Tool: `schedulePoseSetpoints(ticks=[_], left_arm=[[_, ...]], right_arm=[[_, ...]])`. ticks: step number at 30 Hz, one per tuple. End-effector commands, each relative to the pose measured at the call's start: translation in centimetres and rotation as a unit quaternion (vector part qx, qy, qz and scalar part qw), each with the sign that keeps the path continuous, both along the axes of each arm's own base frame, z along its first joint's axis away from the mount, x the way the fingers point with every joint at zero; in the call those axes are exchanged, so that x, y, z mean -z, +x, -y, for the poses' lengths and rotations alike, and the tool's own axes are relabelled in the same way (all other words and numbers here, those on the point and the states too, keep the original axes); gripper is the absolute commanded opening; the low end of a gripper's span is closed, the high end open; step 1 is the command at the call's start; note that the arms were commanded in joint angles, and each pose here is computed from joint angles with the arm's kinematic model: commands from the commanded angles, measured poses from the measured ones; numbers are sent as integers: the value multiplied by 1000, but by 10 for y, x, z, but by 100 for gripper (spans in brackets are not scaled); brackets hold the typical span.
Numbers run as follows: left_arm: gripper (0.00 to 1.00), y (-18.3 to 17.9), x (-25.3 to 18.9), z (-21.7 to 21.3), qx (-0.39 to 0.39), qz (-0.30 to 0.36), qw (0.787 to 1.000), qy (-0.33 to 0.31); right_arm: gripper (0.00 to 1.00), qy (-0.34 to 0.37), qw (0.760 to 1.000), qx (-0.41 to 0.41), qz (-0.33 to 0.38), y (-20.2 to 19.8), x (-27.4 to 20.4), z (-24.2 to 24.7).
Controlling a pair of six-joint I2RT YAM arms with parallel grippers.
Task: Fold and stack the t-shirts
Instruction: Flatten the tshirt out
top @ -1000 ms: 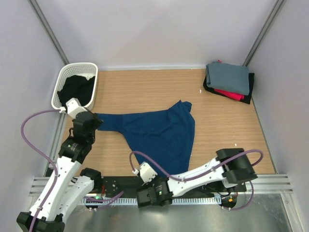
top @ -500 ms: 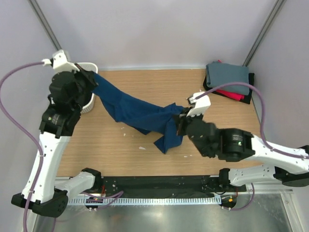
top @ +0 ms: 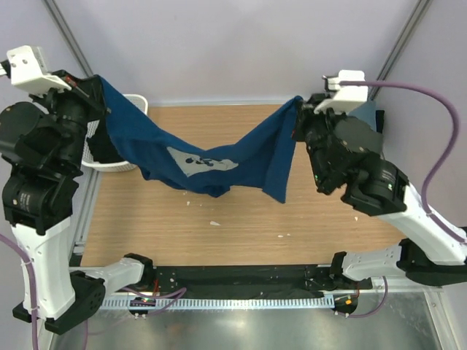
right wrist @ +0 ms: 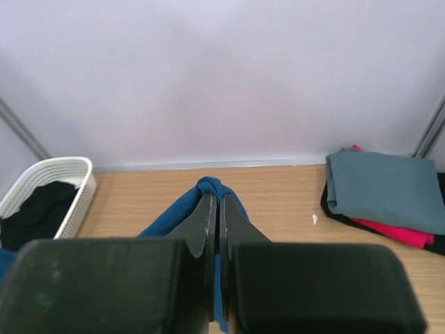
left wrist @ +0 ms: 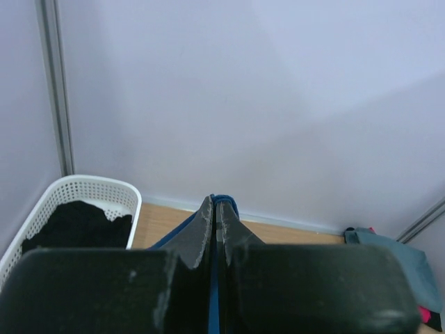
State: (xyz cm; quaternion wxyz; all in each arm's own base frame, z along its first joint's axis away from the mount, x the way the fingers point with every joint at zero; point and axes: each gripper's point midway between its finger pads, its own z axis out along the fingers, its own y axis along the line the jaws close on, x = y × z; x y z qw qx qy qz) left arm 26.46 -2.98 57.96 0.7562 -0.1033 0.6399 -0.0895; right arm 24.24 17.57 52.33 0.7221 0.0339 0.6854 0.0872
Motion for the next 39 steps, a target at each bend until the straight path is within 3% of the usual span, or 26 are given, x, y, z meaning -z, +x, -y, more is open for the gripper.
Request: schedulePoseSetpoints(ticks=[1,4,6,12,16,21,24,29,35,39], left_arm=[[0,-7,-24,1,12,21,999,28],[0,2,-24,6,19,11,999,35],[0,10,-21,7,16,4,999,40],[0,25,-33,1,-12,15,998,66],[0,60,-29,5,-32,24,995,89],[0,102,-25,20,-23,17,993,117],[0,126,-18,31,-10,7,992,122],[0,126,-33,37,3,33,993,113],[0,79,-59,38,41,68,993,86],[0,28,-76,33,66,100,990,69]], right_arm=[[1,-54,999,6,0,30,0,-24],[1,-80,997,12,-7,66,1,-35],[1,-70,997,43,-4,93,-8,-16],[1,-45,998,35,-8,159,-10,12],[1,-39,996,76,-25,194,3,52],[1,-25,998,47,-35,216,13,61],[1,-45,998,43,-22,214,2,63],[1,-39,997,64,7,189,-27,80],[1,-15,997,64,33,127,-54,104],[1,-3,996,57,67,78,-76,120]])
